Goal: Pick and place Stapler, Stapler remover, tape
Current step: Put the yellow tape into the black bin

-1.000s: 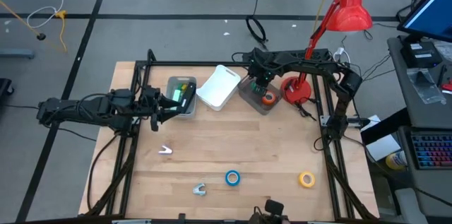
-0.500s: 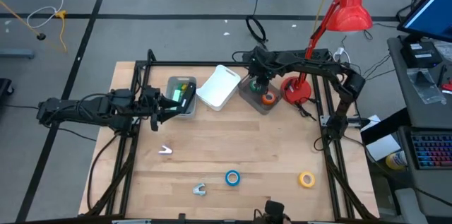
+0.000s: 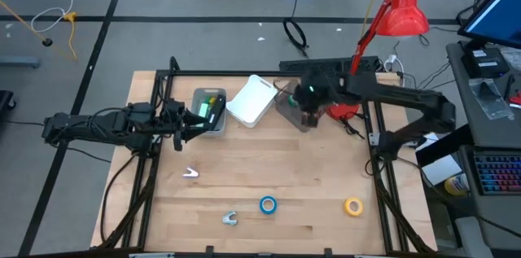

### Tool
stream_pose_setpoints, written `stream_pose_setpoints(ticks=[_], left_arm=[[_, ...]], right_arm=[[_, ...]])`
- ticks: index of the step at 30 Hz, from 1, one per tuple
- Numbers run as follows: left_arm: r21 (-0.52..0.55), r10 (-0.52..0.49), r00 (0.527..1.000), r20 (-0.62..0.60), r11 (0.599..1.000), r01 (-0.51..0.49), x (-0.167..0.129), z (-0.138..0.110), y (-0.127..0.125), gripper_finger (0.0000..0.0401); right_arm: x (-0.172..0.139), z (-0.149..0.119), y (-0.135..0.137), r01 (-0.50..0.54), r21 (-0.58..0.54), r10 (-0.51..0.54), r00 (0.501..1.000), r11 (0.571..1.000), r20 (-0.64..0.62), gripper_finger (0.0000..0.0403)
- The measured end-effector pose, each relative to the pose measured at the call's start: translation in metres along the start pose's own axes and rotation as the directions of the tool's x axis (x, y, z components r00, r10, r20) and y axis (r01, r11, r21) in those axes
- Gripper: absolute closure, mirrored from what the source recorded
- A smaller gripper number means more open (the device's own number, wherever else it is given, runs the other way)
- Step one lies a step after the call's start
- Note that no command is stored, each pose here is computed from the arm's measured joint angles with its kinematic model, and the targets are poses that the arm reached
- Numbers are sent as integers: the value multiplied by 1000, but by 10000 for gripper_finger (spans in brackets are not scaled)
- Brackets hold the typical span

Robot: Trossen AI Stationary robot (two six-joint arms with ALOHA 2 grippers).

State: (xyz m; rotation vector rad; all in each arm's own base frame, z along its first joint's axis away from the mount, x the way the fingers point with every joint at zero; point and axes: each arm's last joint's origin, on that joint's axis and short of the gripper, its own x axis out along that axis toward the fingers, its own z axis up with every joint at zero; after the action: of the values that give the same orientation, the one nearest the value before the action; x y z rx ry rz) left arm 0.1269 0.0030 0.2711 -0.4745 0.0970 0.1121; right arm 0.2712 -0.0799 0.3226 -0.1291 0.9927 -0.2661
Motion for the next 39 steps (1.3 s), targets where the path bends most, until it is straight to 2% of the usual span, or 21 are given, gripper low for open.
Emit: stream_pose_setpoints(ticks=[4,9,13,17,20,24,27,32,39], left_arm=[[-21,-48,999,-25,999,47,0,-1,-1,187],[-11,-111,990,-87,994,111,0,-4,-2,187],[-3,-105,984,-142,994,105,-1,-9,-1,187],[-25,-77,978,-196,997,73,-1,-14,2,187],[-26,-71,976,-208,997,67,-1,-15,3,187],[10,-74,976,-204,997,78,-1,-15,2,187],[49,-80,975,-205,995,92,-1,-15,2,187],[109,-131,975,-182,982,153,-1,-11,-1,187],[165,-228,962,-149,954,252,-6,-6,-5,187]], right_arm=[[-32,-3,37,-85,30,83,995,996,48,328],[-64,-14,79,-205,138,199,978,969,59,340],[-76,-27,109,-271,213,285,958,939,-36,345],[-79,-41,132,-308,319,380,904,896,-197,346],[-81,-50,146,-295,373,414,860,880,-298,346],[-85,-61,161,-239,405,406,821,883,-401,346],[-88,-70,167,-174,426,378,804,888,-459,346],[-84,-87,180,-81,484,364,769,871,-526,346],[-62,-115,201,-84,501,412,692,862,-593,319]])
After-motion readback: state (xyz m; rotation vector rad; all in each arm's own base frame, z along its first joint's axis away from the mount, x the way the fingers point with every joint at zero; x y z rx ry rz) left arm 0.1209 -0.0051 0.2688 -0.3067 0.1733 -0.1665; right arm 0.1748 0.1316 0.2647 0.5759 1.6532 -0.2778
